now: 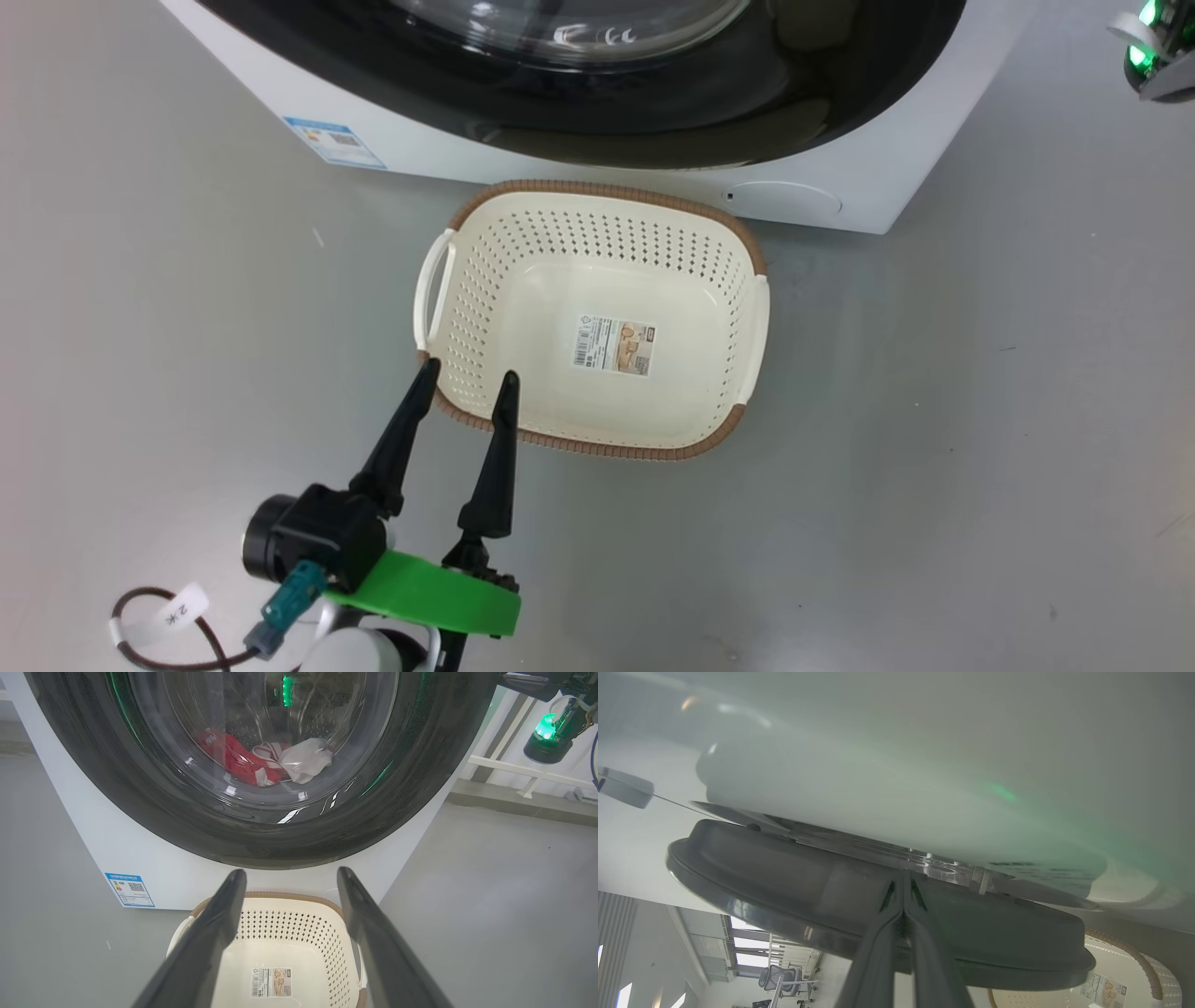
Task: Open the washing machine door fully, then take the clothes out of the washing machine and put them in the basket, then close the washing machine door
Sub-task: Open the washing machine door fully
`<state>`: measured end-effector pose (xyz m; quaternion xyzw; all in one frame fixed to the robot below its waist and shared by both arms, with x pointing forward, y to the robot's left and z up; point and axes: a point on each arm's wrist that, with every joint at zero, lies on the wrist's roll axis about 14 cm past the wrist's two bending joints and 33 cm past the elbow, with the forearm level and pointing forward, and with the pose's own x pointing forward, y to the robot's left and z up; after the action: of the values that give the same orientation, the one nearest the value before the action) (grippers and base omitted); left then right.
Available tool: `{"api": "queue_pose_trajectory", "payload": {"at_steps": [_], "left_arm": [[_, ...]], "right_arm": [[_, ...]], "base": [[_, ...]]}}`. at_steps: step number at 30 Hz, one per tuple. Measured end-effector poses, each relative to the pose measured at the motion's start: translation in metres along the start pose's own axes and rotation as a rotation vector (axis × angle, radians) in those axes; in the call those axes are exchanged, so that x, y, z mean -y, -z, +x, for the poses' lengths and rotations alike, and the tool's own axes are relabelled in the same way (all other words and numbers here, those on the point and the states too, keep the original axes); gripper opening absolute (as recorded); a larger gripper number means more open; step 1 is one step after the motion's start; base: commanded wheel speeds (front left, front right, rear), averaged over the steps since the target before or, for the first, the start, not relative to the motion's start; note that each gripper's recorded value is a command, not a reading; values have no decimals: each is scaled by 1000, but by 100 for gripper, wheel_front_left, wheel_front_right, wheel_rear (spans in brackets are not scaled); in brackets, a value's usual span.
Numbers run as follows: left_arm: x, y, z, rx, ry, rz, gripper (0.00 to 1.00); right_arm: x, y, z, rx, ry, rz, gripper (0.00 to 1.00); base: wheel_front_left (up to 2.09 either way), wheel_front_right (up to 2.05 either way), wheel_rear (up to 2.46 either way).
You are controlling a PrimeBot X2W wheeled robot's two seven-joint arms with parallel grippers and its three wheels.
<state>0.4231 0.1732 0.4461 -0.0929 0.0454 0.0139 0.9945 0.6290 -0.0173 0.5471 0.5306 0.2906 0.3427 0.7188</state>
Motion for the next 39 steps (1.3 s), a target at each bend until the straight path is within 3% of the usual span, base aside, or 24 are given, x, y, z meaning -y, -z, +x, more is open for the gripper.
{"api": "queue_pose_trajectory", "payload": {"at_steps": [8,22,39], "left_arm": [[0,4,3,-13,-1,-7,100],[3,-11,2,28,4,-7,100],[-1,-34,-28,81,-12,17,100]], "right_arm": [[7,7,15,-62,5,17,0],[-14,20,22,-146,-22,-3,0],[-38,114,-4,-349,-67,-36,0]], "base": [[0,0,0],[0,0,0],[0,0,0]]}}
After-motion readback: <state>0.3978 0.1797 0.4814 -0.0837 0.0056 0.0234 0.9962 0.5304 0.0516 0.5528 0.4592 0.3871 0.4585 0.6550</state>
